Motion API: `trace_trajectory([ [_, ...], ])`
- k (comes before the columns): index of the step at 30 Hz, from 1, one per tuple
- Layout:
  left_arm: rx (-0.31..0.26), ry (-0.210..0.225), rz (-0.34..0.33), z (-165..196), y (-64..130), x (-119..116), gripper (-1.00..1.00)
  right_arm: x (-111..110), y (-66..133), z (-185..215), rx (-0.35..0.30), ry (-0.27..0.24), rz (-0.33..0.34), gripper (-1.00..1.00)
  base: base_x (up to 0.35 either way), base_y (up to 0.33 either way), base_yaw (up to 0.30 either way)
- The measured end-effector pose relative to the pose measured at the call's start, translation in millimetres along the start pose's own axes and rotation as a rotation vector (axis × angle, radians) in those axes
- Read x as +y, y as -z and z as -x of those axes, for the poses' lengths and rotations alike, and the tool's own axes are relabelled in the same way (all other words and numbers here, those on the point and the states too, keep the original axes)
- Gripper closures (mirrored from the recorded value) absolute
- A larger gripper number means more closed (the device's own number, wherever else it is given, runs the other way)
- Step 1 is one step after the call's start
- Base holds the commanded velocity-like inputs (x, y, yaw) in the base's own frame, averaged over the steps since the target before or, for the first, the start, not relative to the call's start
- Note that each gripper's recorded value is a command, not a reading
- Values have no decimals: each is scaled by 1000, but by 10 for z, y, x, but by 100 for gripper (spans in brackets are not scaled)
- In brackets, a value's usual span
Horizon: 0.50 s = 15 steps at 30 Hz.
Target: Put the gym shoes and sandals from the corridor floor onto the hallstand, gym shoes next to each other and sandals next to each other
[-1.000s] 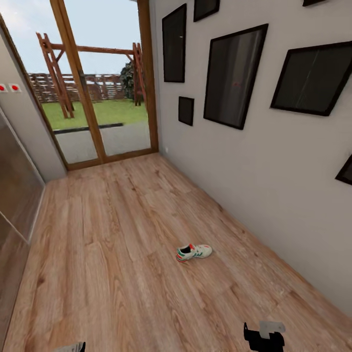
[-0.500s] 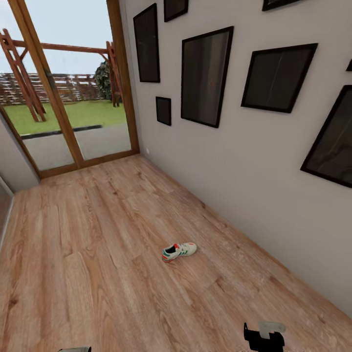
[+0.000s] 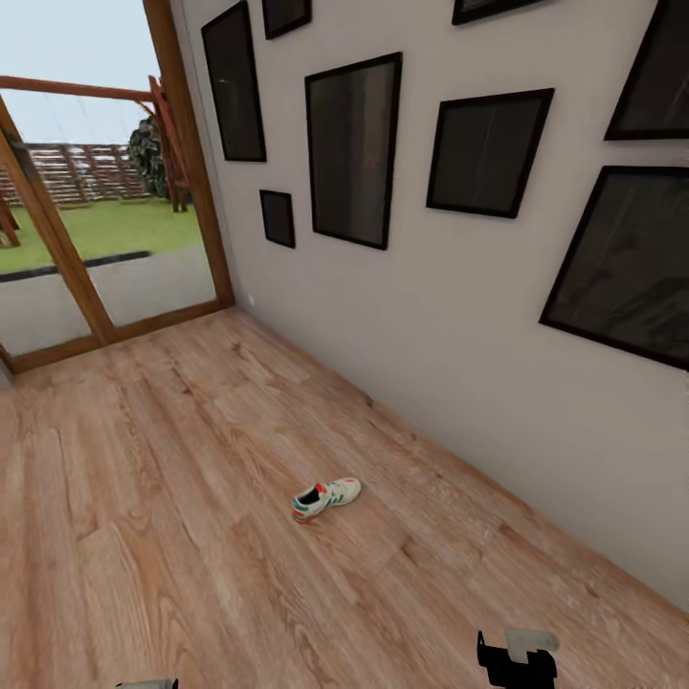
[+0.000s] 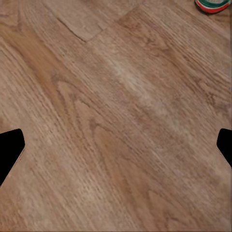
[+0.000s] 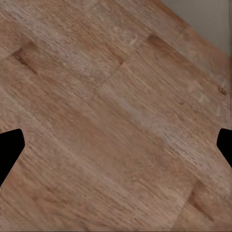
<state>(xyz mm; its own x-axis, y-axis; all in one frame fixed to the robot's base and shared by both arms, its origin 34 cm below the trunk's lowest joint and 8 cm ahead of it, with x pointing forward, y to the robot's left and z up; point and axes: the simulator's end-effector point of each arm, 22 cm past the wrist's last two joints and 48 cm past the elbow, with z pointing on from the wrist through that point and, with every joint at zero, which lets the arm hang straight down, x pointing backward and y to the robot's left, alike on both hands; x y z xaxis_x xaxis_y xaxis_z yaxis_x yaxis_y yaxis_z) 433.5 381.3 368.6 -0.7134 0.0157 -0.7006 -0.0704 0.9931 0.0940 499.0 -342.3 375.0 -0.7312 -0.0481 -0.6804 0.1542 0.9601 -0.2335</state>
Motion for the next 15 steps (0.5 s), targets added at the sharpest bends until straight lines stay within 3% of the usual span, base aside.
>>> trace_trajectory([
  [15, 2, 2, 1, -8, 3, 2, -100, -10, -2, -1, 0, -2, -1, -100, 186, 247, -265],
])
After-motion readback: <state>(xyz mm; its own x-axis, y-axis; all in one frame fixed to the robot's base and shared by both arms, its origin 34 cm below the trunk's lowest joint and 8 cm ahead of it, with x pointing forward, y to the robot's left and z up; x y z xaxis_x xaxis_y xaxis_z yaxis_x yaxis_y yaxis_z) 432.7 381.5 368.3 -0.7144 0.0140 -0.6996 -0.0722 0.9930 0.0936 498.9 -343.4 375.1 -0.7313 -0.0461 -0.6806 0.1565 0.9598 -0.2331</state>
